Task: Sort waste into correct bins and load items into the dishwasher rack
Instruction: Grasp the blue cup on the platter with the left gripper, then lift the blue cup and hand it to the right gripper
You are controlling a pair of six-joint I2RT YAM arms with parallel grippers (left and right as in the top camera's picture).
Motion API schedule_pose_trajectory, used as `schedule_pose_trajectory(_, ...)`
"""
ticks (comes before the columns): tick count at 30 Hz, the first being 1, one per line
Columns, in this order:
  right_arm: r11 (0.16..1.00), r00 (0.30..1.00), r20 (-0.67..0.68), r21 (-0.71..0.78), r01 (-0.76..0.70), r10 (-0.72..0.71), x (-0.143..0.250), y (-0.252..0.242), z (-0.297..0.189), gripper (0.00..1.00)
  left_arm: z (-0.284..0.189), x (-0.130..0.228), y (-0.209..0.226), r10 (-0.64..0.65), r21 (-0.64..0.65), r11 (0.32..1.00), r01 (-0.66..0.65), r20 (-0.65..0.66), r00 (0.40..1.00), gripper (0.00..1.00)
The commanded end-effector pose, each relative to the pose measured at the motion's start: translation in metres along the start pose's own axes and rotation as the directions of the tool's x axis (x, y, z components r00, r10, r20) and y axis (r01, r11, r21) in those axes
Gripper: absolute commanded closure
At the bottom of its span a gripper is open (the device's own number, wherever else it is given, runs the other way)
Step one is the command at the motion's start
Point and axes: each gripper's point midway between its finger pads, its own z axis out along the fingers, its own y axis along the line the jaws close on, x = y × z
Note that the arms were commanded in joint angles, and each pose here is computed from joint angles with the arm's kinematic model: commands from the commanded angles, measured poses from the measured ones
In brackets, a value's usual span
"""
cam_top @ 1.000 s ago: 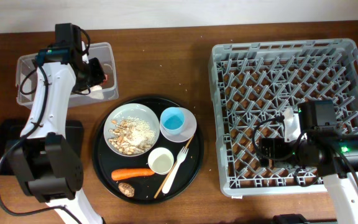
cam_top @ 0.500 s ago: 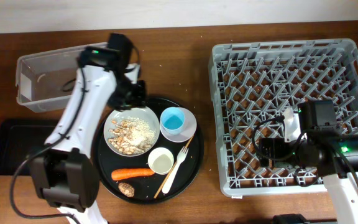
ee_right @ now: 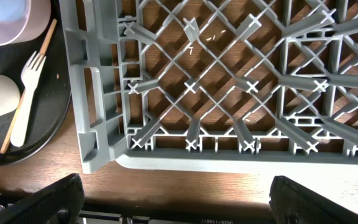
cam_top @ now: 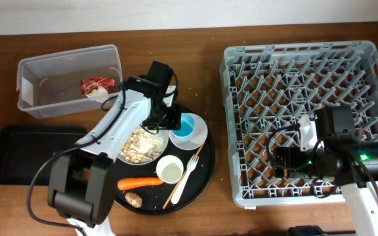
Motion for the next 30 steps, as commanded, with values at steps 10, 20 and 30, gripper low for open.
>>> schedule_pose_trajectory(10,1.000,1.000,0.013,-0.007,0.001,-0.001,-0.003,0.002,-0.003,0.02,0.001,-0.002,-0.013,0.018,0.021,1.000,-0.018,0.025,1.000,0.99)
schedule_pose_trajectory(20,0.998,0.998,0.064,-0.065,0.009,-0.005,-0.016,0.013,-0.004,0.02,-0.109,-0.011,-0.047,0.036,0.340,0.936,-0.095,0.175,0.984,1.00)
schedule_pose_trajectory(30,0.610,0.867,0.455,-0.634,0.476,-0.203,-0.067,0.135,-0.063,0.03,-0.203,0.029,-0.138,0.267,0.808,0.336,-0.484,0.411,0.872,1.00)
